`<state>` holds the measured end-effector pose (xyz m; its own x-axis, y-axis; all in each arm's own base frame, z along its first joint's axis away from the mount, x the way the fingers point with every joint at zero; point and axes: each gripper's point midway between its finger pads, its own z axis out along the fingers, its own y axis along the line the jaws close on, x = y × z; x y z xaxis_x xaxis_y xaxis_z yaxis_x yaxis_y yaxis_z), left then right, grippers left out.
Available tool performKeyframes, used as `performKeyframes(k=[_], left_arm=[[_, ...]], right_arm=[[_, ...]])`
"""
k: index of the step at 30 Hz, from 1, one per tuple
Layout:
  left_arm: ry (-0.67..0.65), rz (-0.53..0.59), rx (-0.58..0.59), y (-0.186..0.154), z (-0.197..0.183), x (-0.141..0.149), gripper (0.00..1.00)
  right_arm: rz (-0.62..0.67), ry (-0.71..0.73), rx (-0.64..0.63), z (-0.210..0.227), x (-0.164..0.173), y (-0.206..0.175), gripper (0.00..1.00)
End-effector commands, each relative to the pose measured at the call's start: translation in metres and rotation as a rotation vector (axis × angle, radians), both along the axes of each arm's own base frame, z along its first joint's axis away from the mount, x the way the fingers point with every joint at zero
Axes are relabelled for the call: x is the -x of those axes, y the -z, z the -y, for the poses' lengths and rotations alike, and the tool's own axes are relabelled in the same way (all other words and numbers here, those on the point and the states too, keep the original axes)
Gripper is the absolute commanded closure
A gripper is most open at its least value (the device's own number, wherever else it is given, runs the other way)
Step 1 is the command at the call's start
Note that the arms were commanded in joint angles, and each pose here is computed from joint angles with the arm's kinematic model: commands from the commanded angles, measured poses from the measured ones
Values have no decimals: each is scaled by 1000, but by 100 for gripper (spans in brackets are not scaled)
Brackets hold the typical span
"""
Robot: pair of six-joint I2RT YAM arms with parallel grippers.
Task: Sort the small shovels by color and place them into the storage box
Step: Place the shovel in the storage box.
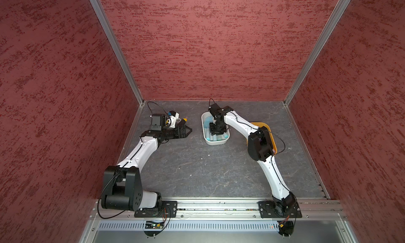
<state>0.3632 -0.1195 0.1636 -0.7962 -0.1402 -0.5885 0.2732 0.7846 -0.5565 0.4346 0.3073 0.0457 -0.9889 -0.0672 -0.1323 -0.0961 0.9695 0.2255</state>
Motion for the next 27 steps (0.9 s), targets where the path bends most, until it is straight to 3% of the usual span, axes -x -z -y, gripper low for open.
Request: performKeyframes(k=[1, 7, 13, 16, 21, 25, 27], left_arm=[[5, 25, 12, -4, -1, 0, 0], [8, 35, 9, -7, -1, 0, 0], [21, 67, -13, -16, -2, -1, 0], [45, 104, -38, -27, -3, -1, 0], [79, 174, -120, -41, -8, -1, 0], [68, 230, -226, -37, -21, -2, 0], [64, 250, -269, -31, -27, -1, 0]], right_arm=[[41, -4, -23, -3, -9, -13, 62], [76, -5, -29, -2, -11, -31, 57], [172, -13, -26, 8, -11, -78, 55], [255, -13, 2, 23, -8, -108, 54], [498, -7, 83, 63, -4, -158, 51], [727, 35, 119, 107, 3, -193, 38], [819, 70, 126, 131, 10, -202, 21]])
